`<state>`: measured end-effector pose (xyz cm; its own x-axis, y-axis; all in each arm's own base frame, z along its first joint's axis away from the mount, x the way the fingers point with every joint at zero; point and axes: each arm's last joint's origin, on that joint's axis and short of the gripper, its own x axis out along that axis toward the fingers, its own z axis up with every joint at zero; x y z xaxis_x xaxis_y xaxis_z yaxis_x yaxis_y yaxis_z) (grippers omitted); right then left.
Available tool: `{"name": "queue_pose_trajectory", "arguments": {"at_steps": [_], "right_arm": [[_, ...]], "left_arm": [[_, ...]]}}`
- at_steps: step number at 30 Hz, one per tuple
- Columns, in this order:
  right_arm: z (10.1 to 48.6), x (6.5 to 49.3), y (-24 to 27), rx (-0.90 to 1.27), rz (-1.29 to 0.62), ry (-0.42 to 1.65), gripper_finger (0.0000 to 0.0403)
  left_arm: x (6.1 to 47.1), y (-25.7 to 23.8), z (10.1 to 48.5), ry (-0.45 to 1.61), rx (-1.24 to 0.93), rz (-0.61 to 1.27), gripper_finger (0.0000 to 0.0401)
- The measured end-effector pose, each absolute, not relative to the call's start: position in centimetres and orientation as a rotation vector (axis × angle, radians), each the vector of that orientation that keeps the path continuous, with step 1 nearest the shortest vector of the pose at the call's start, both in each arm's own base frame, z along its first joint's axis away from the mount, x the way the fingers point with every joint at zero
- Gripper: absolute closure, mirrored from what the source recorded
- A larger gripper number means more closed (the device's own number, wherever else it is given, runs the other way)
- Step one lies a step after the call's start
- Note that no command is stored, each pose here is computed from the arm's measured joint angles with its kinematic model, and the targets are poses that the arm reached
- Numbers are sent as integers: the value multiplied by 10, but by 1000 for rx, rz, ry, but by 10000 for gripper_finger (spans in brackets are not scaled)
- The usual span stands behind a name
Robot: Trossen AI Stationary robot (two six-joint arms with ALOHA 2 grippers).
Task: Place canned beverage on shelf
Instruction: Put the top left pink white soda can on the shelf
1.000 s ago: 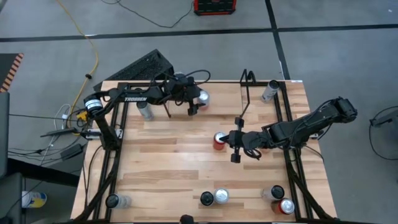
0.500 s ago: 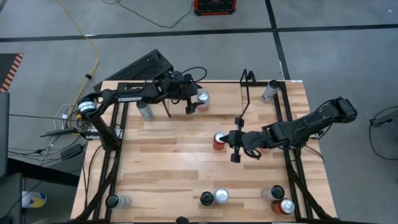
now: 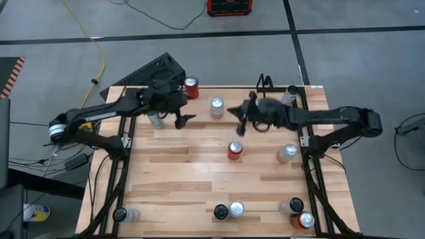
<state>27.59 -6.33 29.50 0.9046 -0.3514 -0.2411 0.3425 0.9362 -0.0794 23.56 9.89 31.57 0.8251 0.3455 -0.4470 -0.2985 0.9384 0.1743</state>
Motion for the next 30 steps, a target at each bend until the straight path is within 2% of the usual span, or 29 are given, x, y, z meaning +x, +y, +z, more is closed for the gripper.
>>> {"name": "queue_pose_trajectory", "arguments": {"at_steps": [3,7,13,19,24,30], "right_arm": [[296,270,-87,-24,-366,246,357],[296,263,-108,24,-364,236,311],[293,265,-119,92,-308,205,207],[290,297,-134,103,-308,299,117],[290,325,-147,87,-310,464,88],[284,348,-156,-11,-273,553,85]], "left_arm": [[213,81,312,446,124,375,32],[183,59,300,298,125,314,32],[147,41,274,100,92,194,32],[128,36,258,32,51,219,32],[123,35,255,33,34,220,32],[123,35,253,58,23,219,32]]}}
